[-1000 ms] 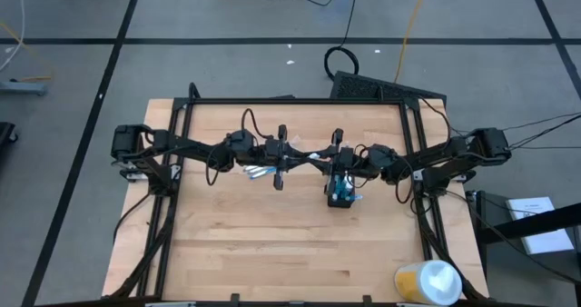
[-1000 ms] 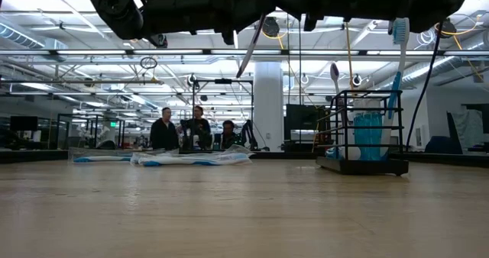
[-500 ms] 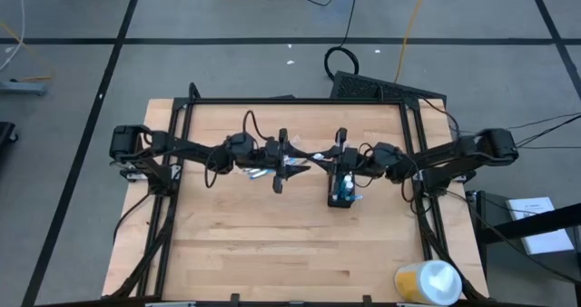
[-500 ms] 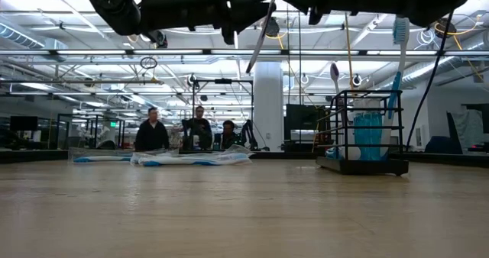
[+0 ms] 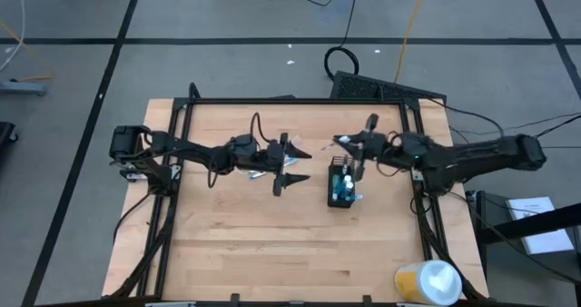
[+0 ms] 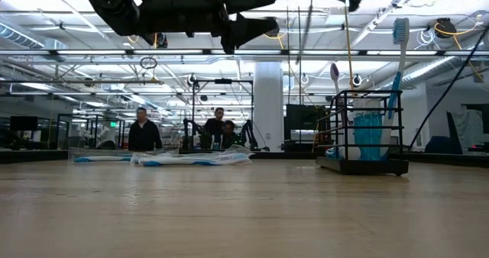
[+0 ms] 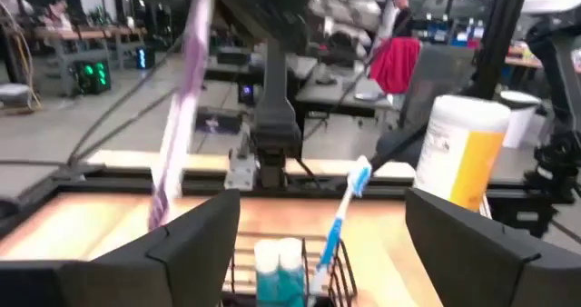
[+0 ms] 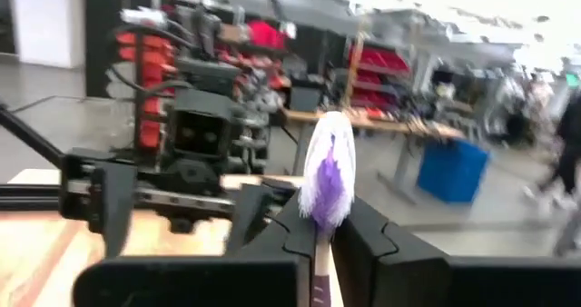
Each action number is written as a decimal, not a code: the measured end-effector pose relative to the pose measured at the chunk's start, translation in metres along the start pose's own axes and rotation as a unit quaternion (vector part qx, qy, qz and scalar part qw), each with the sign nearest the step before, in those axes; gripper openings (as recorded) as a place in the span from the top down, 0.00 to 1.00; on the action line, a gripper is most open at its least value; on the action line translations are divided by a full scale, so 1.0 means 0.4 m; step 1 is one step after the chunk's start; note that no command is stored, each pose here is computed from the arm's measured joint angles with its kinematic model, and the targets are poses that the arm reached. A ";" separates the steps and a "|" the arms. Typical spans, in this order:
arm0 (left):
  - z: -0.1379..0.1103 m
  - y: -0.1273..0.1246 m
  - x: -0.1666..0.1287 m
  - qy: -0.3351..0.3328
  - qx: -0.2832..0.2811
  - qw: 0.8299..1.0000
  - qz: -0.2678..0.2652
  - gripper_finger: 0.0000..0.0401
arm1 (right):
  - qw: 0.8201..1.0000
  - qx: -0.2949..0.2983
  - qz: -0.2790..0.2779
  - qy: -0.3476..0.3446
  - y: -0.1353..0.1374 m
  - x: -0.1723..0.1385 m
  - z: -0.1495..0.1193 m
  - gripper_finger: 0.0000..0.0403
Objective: Pick & Place toothbrushing station
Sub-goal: Put the purple toothbrush into the top section of the mesh organizer
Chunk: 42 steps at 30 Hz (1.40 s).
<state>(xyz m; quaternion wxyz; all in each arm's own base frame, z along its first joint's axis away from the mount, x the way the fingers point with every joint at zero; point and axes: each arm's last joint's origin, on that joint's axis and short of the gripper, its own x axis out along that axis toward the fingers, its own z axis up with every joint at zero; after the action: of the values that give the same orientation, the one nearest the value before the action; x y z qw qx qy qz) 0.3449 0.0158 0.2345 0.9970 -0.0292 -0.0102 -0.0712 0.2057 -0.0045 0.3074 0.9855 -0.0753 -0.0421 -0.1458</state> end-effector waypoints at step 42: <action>-0.027 0.023 -0.005 0.052 -0.009 0.997 0.053 0.23 | 0.978 0.126 -0.033 0.161 -0.012 -0.146 -0.232 0.98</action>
<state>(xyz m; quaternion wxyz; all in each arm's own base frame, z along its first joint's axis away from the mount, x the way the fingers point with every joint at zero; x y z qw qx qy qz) 0.3445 0.0244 0.2233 0.9982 -0.0350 0.0436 -0.0194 0.1542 -0.0075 0.2106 0.9756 0.0752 0.0970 -0.1823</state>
